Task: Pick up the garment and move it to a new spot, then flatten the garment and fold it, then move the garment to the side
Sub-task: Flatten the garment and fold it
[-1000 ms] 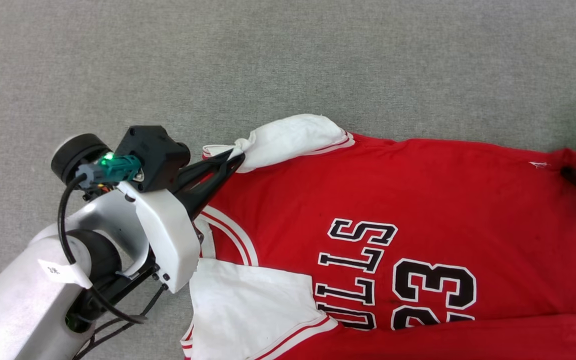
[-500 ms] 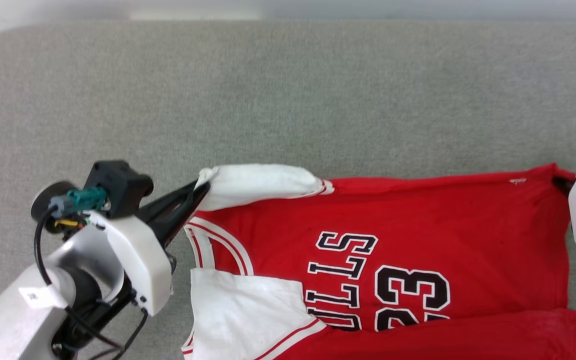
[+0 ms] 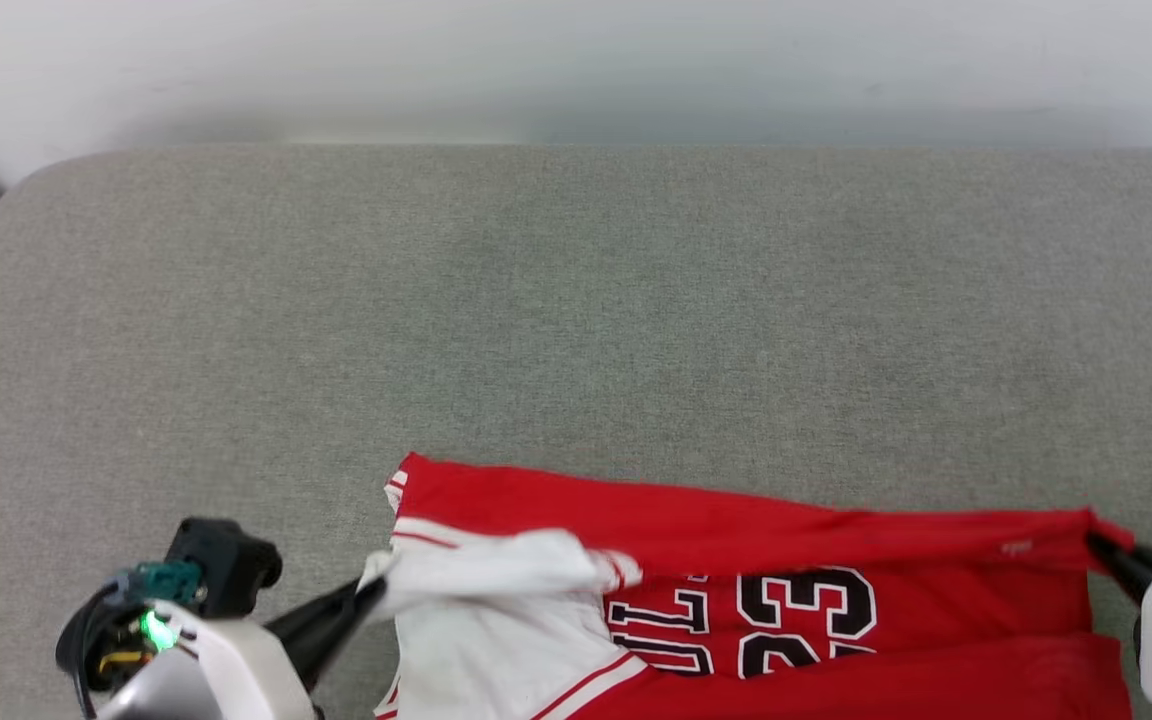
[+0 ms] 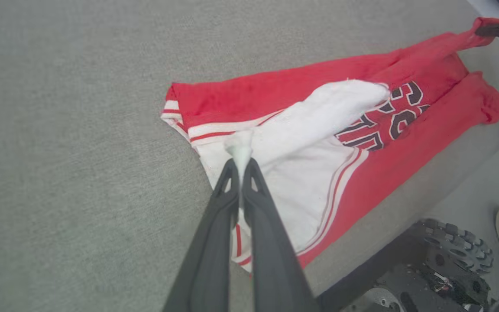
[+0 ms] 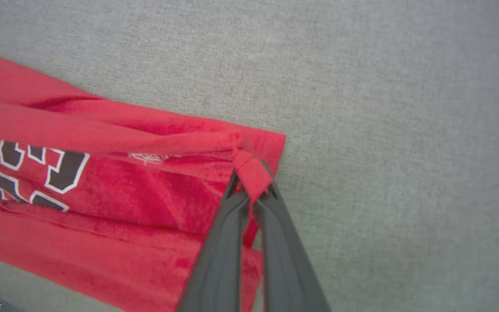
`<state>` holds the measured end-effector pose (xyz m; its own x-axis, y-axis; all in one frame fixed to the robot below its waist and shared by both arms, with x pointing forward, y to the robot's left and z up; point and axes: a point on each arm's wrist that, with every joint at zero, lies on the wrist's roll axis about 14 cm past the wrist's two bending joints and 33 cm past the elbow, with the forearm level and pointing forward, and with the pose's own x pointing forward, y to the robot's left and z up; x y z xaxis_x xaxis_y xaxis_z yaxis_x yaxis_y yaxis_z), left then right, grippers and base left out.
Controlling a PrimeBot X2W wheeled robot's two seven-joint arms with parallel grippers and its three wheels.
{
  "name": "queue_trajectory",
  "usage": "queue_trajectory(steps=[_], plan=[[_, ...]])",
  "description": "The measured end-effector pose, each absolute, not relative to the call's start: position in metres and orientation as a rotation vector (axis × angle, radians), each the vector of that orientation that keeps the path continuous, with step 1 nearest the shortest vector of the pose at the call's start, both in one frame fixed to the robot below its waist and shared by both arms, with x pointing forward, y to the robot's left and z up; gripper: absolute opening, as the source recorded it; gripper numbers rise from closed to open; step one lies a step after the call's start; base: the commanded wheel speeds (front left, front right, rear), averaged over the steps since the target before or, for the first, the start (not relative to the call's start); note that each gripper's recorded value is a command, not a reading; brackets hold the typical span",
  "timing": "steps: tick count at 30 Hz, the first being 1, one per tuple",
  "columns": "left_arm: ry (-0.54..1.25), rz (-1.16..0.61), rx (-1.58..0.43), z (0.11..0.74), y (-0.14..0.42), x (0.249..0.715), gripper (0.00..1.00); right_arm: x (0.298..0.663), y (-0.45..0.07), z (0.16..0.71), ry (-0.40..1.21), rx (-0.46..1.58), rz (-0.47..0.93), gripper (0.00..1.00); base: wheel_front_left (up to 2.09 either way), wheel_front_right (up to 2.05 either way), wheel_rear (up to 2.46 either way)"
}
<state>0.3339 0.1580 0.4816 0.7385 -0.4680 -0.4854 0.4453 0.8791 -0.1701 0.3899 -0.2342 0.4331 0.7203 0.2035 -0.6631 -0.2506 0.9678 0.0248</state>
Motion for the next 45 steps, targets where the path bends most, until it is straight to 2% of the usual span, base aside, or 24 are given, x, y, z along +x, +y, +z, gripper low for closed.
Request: queue_trajectory(steps=[8, 12, 23, 24, 25, 26, 34, 40, 45], plan=[[0.752, -0.486, -0.106, 0.432, 0.162, 0.29, 0.0, 0.352, -0.221, 0.401, 0.817, -0.014, 0.294, 0.0, 0.0, 0.0, 0.0], [0.82, -0.502, -0.104, 0.412, 0.161, 0.278, 0.0, 0.343, -0.228, 0.392, 0.857, -0.115, 0.331, 0.0, 0.0, 0.0, 0.0], [0.864, -0.507, -0.134, 0.39, 0.153, 0.271, 0.0, 0.33, -0.227, 0.374, 0.892, -0.195, 0.398, 0.0, 0.0, 0.0, 0.0], [0.867, -0.509, -0.135, 0.388, 0.152, 0.27, 0.26, 0.331, -0.226, 0.374, 0.887, -0.19, 0.401, 0.0, 0.0, 0.0, 0.0], [0.865, -0.508, -0.129, 0.387, 0.152, 0.27, 0.71, 0.331, -0.225, 0.374, 0.879, -0.185, 0.403, 1.0, 0.0, 0.0, 0.0], [0.861, -0.508, -0.122, 0.386, 0.153, 0.271, 1.0, 0.332, -0.225, 0.373, 0.876, -0.173, 0.399, 1.0, 0.0, 0.0, 0.0], [0.717, -0.498, -0.119, 0.403, 0.151, 0.287, 1.0, 0.34, -0.215, 0.394, 0.788, -0.096, 0.406, 1.0, 0.0, 0.0, 0.0], [0.386, -0.454, -0.107, 0.464, 0.154, 0.326, 1.0, 0.365, -0.213, 0.447, 0.619, 0.006, 0.372, 1.0, 0.0, 0.0, 0.0], [0.14, -0.358, -0.102, 0.505, 0.166, 0.346, 1.0, 0.372, -0.218, 0.466, 0.562, 0.063, 0.322, 1.0, 0.0, 0.0, 0.0]])
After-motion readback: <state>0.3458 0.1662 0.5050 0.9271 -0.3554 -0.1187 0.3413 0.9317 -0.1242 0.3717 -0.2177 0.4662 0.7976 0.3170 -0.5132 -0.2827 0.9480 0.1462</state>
